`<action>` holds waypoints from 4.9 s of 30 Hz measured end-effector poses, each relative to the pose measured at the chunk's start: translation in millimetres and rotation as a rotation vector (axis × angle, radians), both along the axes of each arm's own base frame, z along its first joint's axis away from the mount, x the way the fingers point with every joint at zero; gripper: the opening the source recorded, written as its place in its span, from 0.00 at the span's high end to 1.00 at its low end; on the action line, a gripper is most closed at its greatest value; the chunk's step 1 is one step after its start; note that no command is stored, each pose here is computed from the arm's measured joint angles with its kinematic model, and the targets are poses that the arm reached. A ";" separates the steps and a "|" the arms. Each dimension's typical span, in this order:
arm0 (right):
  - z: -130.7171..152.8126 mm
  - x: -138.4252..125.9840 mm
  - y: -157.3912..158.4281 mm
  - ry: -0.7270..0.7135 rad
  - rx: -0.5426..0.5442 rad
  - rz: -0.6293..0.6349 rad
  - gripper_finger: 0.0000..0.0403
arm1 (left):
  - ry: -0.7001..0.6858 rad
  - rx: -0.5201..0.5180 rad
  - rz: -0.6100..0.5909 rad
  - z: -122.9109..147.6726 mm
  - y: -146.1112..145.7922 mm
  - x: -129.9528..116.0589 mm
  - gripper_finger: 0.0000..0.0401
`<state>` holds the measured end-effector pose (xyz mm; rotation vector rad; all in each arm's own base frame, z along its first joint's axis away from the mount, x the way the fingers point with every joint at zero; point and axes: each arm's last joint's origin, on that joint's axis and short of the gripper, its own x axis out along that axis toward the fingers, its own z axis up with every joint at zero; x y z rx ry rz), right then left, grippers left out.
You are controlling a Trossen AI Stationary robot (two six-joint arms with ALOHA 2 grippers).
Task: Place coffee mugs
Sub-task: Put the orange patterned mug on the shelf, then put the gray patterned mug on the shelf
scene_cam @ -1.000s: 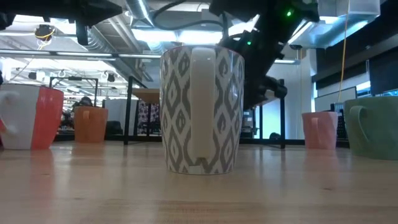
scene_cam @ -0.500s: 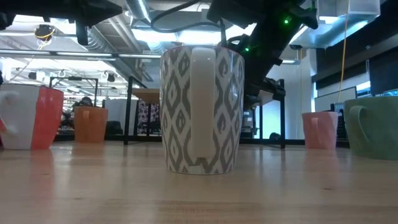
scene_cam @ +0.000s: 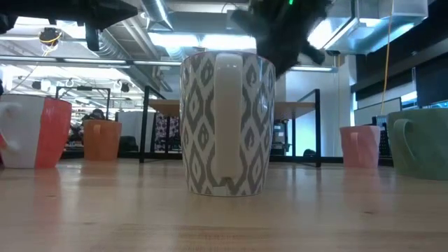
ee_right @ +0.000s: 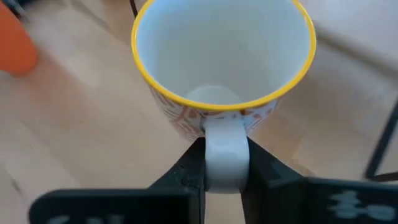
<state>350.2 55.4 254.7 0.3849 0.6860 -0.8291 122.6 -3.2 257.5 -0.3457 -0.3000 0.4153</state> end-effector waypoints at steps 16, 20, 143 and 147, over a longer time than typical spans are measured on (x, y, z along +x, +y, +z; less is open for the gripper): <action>90.8 -16.7 -92.9 0.084 -0.255 -0.271 0.90 | 0.001 0.000 0.001 -0.1 0.0 0.0 1.00; 82.9 -21.2 -128.8 0.108 -0.269 -0.377 0.90 | 0.001 0.000 0.001 -0.1 0.0 0.0 1.00; -76.3 -6.4 143.3 -0.026 0.231 0.400 0.60 | 0.769 -0.150 -0.564 -89.0 -119.6 151.7 0.67; -77.3 -2.3 132.0 -0.004 0.219 0.374 0.60 | 0.761 -0.154 -0.585 -91.3 -121.0 153.9 0.67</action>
